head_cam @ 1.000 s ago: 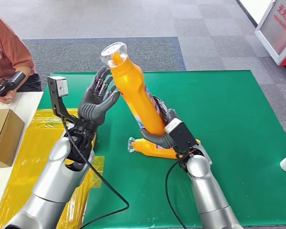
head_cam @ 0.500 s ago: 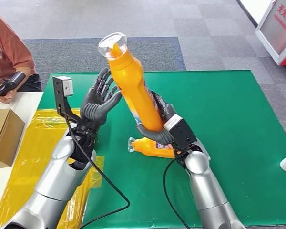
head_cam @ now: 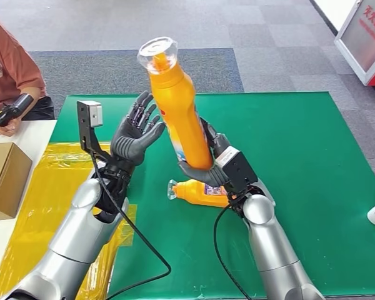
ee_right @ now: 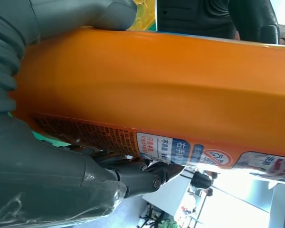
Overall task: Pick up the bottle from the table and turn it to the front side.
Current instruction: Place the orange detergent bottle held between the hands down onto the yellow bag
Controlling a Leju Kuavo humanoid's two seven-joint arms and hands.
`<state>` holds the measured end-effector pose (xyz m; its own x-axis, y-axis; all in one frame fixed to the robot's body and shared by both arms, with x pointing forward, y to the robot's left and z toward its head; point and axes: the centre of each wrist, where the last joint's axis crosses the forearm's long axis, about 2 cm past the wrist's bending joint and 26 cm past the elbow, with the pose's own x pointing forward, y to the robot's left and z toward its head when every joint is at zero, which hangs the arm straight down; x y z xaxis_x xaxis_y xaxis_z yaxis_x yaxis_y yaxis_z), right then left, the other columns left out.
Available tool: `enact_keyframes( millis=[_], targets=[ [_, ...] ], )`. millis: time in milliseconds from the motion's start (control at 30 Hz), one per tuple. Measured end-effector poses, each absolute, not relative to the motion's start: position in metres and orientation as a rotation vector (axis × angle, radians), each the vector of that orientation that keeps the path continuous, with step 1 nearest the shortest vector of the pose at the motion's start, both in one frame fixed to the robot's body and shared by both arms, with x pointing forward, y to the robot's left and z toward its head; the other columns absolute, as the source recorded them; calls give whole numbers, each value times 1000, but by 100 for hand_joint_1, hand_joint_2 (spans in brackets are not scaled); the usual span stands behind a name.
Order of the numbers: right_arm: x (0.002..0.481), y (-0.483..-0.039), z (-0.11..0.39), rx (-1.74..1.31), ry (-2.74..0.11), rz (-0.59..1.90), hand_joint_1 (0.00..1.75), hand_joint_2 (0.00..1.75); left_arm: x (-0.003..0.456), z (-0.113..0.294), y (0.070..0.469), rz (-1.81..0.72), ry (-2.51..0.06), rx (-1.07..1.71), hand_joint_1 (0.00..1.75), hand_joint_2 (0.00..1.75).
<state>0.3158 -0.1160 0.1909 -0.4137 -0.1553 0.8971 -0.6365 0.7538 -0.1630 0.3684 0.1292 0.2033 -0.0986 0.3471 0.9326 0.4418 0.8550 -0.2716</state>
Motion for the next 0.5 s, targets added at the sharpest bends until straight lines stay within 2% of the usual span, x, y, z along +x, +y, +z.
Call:
enact_keyframes(
  millis=[500],
  targets=[
    [324, -120, 168, 455, -1887, 613, 175, 175, 354, 218, 114, -146, -1704, -754, 0, 175]
  ],
)
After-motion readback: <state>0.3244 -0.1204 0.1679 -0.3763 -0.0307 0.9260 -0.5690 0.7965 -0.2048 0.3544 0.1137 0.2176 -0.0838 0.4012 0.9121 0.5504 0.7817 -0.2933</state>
